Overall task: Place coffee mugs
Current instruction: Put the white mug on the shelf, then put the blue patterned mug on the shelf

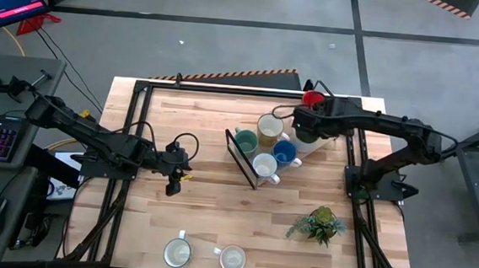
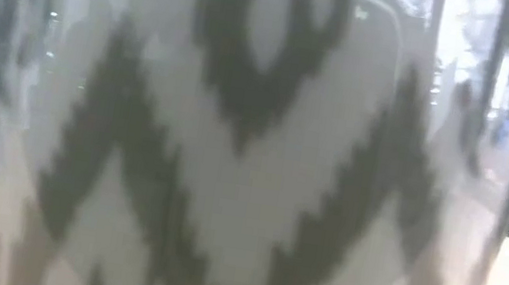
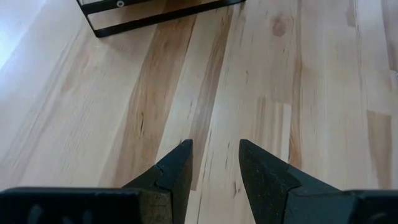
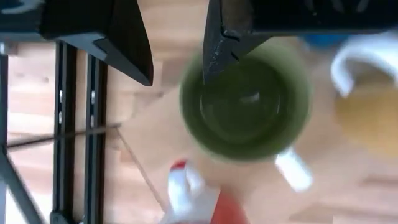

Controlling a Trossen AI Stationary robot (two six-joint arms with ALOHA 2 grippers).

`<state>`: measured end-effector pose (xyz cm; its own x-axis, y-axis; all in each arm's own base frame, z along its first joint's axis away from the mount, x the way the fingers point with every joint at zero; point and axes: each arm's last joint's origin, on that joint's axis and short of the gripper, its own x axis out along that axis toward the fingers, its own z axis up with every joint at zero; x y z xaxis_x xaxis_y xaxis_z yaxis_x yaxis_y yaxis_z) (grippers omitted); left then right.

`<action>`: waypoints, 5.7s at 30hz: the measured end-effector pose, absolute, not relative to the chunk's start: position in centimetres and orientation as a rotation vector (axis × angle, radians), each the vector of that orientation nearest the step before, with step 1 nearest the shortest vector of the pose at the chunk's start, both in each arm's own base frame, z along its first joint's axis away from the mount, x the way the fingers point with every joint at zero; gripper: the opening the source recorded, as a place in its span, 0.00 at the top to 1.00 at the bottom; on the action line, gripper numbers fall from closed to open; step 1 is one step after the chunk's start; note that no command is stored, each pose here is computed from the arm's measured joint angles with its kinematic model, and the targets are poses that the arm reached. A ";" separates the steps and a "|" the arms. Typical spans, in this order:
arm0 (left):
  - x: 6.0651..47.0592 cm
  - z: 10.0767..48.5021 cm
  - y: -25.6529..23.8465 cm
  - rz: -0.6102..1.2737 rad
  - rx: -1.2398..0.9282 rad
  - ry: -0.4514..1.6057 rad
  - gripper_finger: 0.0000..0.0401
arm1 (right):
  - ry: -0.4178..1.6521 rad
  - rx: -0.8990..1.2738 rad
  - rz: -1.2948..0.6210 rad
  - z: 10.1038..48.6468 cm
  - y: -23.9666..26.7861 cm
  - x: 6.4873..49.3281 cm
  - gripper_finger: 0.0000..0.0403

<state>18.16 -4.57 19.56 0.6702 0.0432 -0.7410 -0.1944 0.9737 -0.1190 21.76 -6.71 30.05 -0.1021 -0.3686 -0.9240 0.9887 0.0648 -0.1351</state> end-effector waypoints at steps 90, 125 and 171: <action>18.2 19.6 -4.6 0.122 -0.174 0.829 0.70 | 0.914 0.812 -1.280 23.9 -9.2 23.0 0.83; 18.2 19.6 -4.6 0.123 -0.173 0.830 0.70 | 1.094 0.844 -1.162 31.4 -3.3 22.7 0.90; 20.6 28.5 -18.6 -0.214 -0.051 0.935 0.76 | 1.133 0.390 -0.377 36.6 12.1 21.7 0.92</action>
